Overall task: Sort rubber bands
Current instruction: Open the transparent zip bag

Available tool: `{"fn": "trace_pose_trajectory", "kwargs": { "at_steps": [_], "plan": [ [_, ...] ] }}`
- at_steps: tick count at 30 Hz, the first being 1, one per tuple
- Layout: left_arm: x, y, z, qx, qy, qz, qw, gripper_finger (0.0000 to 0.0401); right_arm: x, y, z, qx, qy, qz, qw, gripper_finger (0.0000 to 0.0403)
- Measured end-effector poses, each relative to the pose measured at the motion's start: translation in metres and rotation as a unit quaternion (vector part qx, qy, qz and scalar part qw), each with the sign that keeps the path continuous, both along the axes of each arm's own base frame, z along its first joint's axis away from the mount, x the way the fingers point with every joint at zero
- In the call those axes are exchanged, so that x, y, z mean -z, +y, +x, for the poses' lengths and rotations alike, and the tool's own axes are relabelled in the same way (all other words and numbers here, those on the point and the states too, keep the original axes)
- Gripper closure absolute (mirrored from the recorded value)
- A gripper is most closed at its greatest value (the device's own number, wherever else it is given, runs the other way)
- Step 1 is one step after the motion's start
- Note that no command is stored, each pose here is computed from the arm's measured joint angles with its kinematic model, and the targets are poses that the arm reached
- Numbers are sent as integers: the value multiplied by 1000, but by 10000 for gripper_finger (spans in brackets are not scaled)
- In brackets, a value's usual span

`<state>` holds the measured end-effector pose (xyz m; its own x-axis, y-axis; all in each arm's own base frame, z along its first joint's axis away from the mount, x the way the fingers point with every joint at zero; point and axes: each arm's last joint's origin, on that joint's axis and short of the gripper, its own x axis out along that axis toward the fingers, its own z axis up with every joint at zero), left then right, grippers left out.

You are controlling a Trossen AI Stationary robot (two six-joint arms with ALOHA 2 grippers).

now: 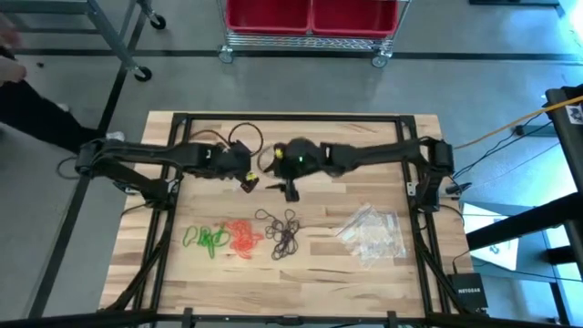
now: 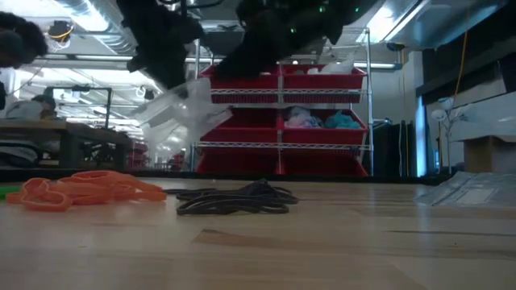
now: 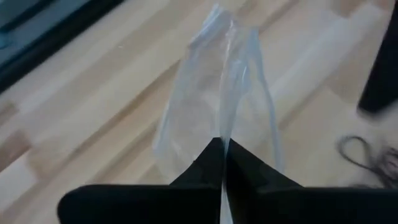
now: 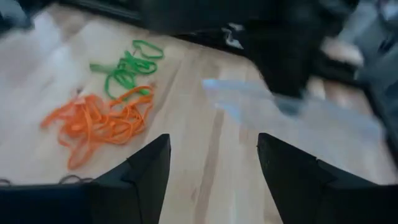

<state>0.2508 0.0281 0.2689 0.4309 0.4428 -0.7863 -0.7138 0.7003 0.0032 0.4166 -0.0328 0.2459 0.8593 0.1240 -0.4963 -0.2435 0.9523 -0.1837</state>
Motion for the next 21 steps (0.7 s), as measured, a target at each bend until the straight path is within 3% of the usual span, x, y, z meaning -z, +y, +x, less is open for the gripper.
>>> {"fn": "trace_pose_trajectory", "kwargs": {
  "at_steps": [5,10,16,21],
  "plan": [
    [-4,6,3,52,-26,-39,998,401,6,33,7,-22,-18,-127,992,169],
    [-6,6,9,112,-55,-89,988,401,11,41,11,7,-13,-238,971,169],
    [-1,4,11,122,-37,-91,988,401,11,37,10,35,-3,-272,962,169],
    [6,5,17,131,-24,-86,987,401,7,39,12,21,-21,-261,965,169]
  ]
}}
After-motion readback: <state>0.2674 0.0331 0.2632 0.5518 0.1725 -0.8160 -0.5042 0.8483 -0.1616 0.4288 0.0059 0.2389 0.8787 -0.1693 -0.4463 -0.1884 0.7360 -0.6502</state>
